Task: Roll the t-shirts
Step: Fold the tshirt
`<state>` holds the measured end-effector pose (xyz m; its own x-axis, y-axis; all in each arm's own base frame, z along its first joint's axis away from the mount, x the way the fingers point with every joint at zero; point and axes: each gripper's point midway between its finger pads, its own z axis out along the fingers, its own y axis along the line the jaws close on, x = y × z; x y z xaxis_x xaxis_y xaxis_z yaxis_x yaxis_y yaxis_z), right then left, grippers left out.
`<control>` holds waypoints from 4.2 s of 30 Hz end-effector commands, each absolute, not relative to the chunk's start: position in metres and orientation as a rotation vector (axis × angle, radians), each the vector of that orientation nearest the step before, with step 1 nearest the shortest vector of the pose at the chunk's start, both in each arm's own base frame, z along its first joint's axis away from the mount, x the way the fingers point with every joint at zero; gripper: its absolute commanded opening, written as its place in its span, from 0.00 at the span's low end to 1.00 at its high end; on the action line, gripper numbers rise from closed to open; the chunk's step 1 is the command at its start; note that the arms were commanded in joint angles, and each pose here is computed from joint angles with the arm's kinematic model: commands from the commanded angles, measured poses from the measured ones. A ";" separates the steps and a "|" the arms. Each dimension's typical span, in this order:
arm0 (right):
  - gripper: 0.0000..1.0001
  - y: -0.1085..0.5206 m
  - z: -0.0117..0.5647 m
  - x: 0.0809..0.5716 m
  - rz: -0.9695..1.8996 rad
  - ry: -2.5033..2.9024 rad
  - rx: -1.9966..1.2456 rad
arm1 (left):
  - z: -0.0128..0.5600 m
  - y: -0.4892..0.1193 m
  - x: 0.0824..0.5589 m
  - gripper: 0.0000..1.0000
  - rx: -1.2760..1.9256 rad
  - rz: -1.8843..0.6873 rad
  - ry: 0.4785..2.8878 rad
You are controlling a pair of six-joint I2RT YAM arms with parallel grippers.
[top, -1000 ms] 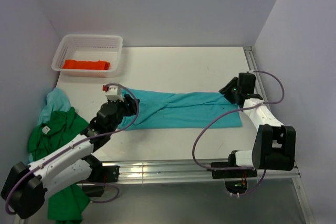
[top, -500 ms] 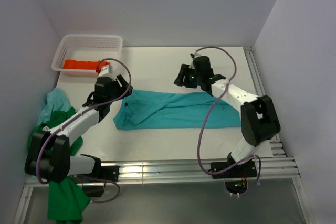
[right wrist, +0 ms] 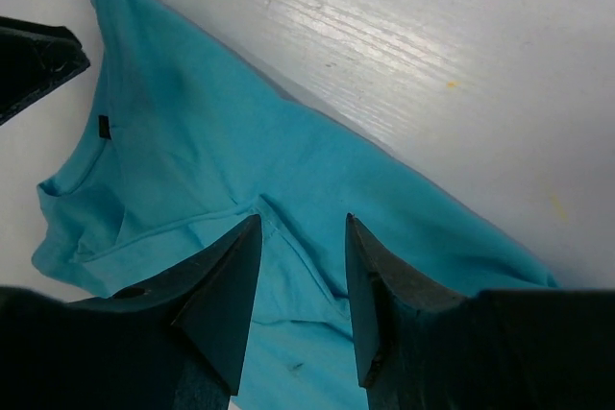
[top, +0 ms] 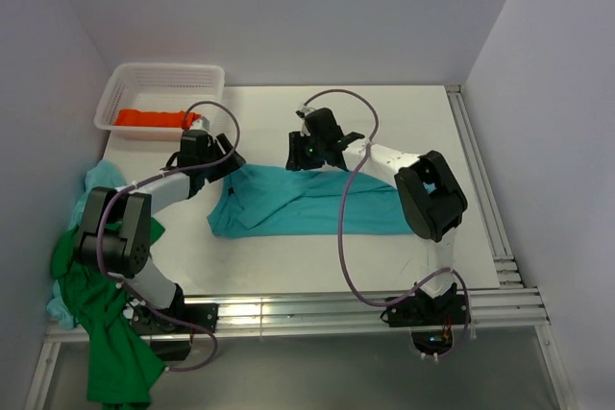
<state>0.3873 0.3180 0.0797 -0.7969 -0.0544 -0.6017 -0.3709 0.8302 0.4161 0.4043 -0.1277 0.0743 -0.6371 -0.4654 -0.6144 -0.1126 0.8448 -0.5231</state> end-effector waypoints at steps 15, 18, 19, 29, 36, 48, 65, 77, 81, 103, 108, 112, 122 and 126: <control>0.48 0.375 0.055 0.372 0.675 2.423 -0.534 | 0.069 -0.132 0.442 0.47 -0.443 -0.668 2.248; 0.45 0.378 0.052 0.372 0.654 2.427 -0.545 | 0.065 -0.131 0.445 0.30 -0.443 -0.669 2.259; 0.44 0.380 0.053 0.372 0.644 2.428 -0.548 | 0.064 -0.132 0.445 0.26 -0.441 -0.674 2.262; 0.00 0.367 0.064 0.375 0.573 2.378 -0.513 | 0.057 -0.117 0.444 0.00 -0.477 -0.630 2.273; 0.00 0.356 0.085 0.349 0.629 2.287 -0.545 | 0.056 -0.109 0.445 0.00 -0.494 -0.626 2.278; 0.01 0.345 0.078 0.286 0.733 2.271 -0.669 | 0.059 -0.109 0.444 0.00 -0.494 -0.626 2.278; 0.38 0.332 0.088 0.269 0.768 2.241 -0.644 | 0.060 -0.105 0.442 0.00 -0.477 -0.598 2.283; 0.24 0.331 0.061 0.301 0.562 2.370 -0.591 | 0.064 -0.103 0.448 0.00 -0.472 -0.576 2.283; 0.21 0.304 0.039 0.287 0.461 2.428 -0.577 | 0.065 -0.104 0.452 0.00 -0.465 -0.575 2.290; 0.22 0.114 0.052 0.280 0.007 2.501 0.292 | 0.045 -0.104 0.469 0.00 -0.476 -0.552 2.330; 0.16 0.081 0.039 0.269 -0.064 2.523 0.461 | 0.043 -0.105 0.484 0.00 -0.469 -0.551 2.327; 0.13 0.083 0.023 0.250 -0.131 2.585 0.451 | 0.040 -0.109 0.491 0.00 -0.477 -0.566 2.348; 0.06 0.092 0.013 0.238 -0.325 2.665 0.372 | 0.039 -0.125 0.528 0.00 -0.439 -0.566 2.375; 0.00 0.125 0.006 0.221 -0.271 2.716 0.216 | 0.041 -0.136 0.542 0.00 -0.407 -0.575 2.379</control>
